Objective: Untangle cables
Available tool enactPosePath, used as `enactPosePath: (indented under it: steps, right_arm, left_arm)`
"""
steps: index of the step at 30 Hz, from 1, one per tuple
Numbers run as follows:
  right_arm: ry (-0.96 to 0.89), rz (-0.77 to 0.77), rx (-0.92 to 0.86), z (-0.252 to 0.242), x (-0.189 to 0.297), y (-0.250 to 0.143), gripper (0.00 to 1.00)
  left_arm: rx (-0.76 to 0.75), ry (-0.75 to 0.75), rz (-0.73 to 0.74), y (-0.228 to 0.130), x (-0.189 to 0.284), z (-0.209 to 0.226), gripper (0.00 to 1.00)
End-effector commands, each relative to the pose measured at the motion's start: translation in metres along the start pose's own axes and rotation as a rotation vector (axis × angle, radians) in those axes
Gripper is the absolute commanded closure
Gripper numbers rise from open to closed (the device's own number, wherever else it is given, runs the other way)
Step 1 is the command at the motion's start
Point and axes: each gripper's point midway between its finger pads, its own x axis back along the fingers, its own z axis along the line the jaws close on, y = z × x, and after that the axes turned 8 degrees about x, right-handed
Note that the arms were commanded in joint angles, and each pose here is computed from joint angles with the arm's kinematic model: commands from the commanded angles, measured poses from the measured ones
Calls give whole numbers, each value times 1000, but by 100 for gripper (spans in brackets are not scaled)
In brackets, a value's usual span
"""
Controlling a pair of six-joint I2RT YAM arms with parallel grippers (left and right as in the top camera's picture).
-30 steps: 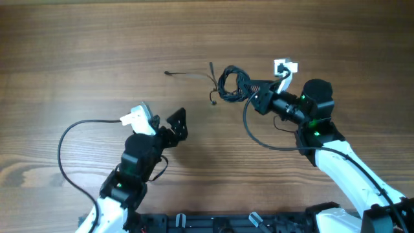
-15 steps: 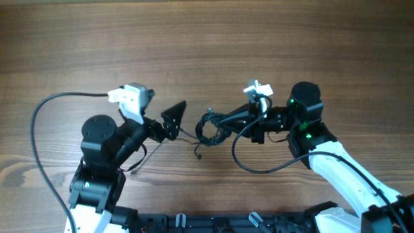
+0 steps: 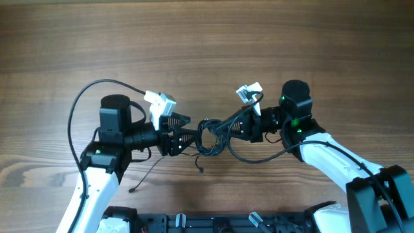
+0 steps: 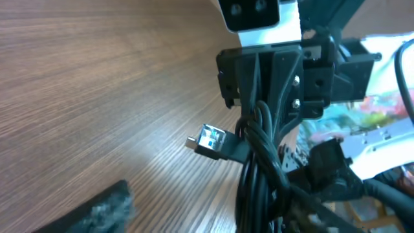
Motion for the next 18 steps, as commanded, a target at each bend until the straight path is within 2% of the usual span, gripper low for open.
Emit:
enactPosePath:
  steps: [1, 4, 5, 7, 8, 9, 10, 12, 13, 14, 16, 18]
  right_arm:
    - [70, 32, 81, 11, -1, -1, 93]
    - [70, 32, 89, 11, -1, -1, 94]
    - [70, 32, 89, 11, -1, -1, 94]
    - [67, 38, 93, 11, -8, -3, 93]
    - [46, 34, 108, 8, -14, -3, 93]
    - [4, 18, 109, 2, -18, 0, 93]
    - [-55, -8, 108, -8, -19, 5, 82]
    - [-211, -73, 82, -35, -15, 15, 44]
    - [-295, -113, 38, -49, -10, 21, 15]
    - [-350, -151, -23, -59, -7, 25, 4]
    - [-387, -192, -117, -66, -4, 29, 0]
    - [-396, -213, -178, -68, -4, 30, 1]
  left_arm:
    - [-67, -45, 26, -3, -7, -13, 32]
    - [-74, -49, 37, -5, -10, -15, 37]
    - [-75, -33, 34, -4, -10, -12, 43]
    - [-122, -24, 2, 5, -10, -12, 67]
    - [-164, -29, -26, 14, -10, -14, 96]
    - [-187, -31, -41, 18, -10, -15, 96]
    - [-199, -26, -50, 21, -9, -15, 96]
    - [-193, 48, -70, 26, -9, -3, 96]
    - [-121, 150, -102, 32, -7, 15, 96]
    - [-12, 277, -152, 40, -1, 37, 96]
    - [248, 477, -292, 51, 17, 73, 96]
    - [443, 491, -389, 58, 23, 80, 96]
